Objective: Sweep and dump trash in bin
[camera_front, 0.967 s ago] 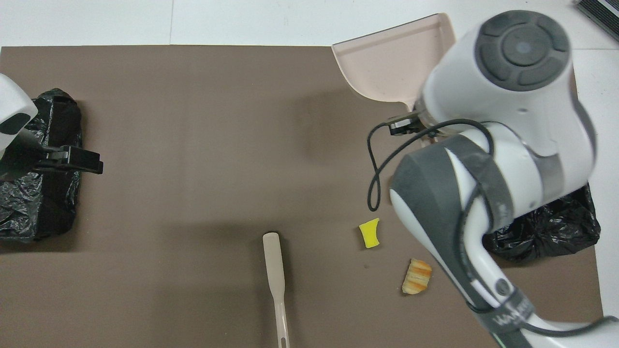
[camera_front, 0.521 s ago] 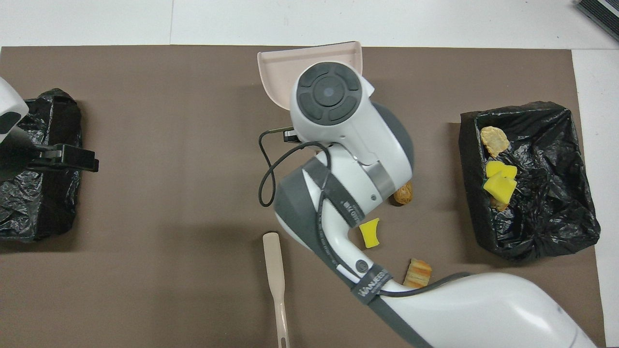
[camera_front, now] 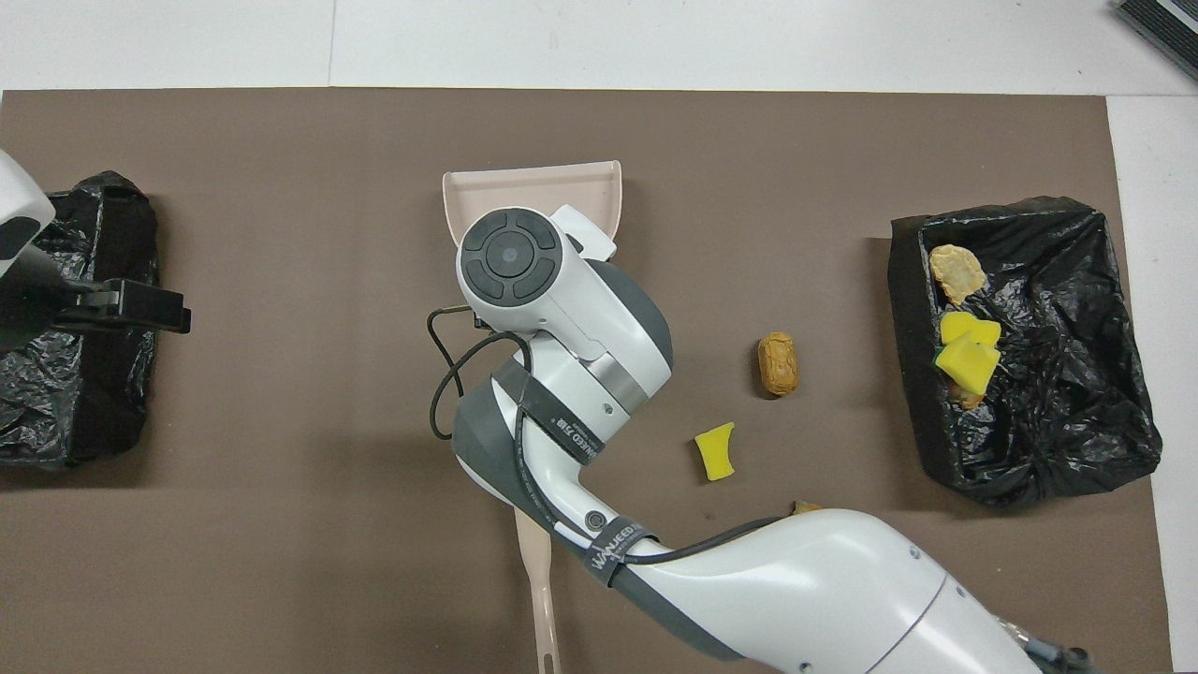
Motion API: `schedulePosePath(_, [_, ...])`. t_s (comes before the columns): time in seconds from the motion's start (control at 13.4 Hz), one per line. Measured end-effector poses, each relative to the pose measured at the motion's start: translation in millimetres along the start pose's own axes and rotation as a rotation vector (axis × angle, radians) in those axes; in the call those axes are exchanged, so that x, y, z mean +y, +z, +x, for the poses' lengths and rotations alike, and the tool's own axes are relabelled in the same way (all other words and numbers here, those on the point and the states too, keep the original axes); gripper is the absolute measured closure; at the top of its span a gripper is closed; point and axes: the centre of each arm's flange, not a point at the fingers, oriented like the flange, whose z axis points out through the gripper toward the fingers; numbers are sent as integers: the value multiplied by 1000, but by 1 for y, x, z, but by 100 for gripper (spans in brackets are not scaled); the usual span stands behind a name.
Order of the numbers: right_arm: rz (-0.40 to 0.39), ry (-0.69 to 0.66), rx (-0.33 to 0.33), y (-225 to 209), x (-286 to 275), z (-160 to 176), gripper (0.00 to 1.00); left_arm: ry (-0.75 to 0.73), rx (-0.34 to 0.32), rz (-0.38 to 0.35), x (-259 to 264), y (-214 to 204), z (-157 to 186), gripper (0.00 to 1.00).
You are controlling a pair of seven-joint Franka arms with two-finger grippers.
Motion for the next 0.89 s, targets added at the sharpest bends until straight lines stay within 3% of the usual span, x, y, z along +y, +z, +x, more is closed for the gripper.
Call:
schedulePosePath(0.52, [7, 27, -20, 33, -16, -15, 67, 0, 0, 0, 0, 0, 0, 0])
schedulePosePath(0.59, [13, 35, -30, 34, -15, -14, 61, 0, 0, 0, 0, 0, 0, 0])
schedulePosePath(0.67, [24, 49, -39, 34, -12, -13, 61, 0, 0, 0, 0, 0, 0, 0])
schedulePosePath(0.82, [31, 66, -36, 32, -5, -6, 44, 0, 0, 0, 0, 0, 0, 0])
schedulePosePath(0.89, [38, 79, -24, 27, 1, 0, 30, 0, 0, 0, 0, 0, 0, 0])
